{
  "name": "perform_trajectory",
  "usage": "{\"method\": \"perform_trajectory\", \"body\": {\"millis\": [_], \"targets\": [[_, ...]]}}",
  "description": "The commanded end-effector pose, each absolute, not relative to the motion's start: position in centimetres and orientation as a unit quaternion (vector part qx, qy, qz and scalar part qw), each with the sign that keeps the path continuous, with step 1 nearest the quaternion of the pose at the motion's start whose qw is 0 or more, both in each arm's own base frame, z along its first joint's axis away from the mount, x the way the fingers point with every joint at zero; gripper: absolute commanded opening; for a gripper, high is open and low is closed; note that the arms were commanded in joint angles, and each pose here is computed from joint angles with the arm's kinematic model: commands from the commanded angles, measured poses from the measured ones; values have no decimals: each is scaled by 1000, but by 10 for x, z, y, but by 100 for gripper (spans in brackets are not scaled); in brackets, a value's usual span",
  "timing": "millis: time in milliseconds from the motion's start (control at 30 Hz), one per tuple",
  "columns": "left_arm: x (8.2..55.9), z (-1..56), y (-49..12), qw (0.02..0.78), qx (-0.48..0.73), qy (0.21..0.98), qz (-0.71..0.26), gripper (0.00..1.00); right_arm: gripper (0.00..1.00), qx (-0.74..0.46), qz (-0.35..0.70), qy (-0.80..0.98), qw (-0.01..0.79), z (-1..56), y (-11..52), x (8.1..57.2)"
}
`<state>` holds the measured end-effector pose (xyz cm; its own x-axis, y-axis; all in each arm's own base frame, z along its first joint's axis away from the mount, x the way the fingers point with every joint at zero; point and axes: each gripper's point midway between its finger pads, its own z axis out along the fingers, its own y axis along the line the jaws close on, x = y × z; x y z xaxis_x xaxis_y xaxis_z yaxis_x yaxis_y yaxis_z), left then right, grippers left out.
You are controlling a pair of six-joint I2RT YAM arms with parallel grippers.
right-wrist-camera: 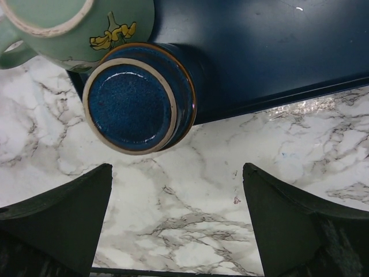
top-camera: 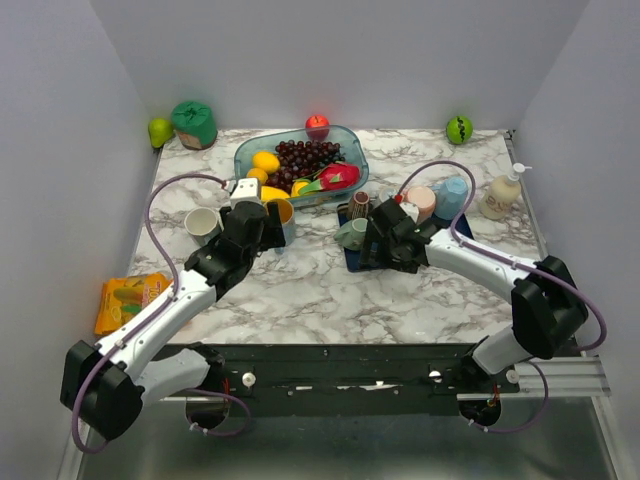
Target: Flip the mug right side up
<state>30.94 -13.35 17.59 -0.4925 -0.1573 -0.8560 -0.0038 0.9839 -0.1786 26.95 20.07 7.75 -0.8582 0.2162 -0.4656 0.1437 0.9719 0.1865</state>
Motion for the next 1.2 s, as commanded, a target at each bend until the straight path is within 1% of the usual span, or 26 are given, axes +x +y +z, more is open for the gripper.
{"method": "perform_trajectory", "body": {"millis": [0,167,300,533,700,800,833,900,933,1000,1033,1167], "targets": [[301,213,-121,531,-55,842,-78,84,100,131,52,950,277,76,207,290],[297,242,-126,553,-51,824,-110,86,100,166,39,942,290,66,202,295],[297,256,-133,562,-46,815,-136,87,100,172,25,940,293,62,202,301],[295,260,-136,565,-42,811,-146,89,100,175,-7,946,274,42,194,296],[293,255,-135,561,-44,813,-148,89,98,153,-24,939,307,58,180,298],[292,254,-135,562,-46,812,-150,89,93,138,-36,937,320,65,173,299],[292,252,-136,560,-45,813,-150,89,87,136,-37,936,322,66,172,299],[292,252,-135,560,-47,814,-150,89,82,128,-44,937,322,65,169,299],[292,252,-135,560,-47,813,-151,89,78,126,-47,937,321,63,168,298],[292,251,-135,560,-47,813,-151,89,74,125,-53,937,322,61,165,297],[291,250,-135,559,-46,814,-150,89,69,124,-54,937,321,61,164,297],[290,249,-135,557,-45,816,-150,89,63,121,-59,938,318,57,161,298]]}}
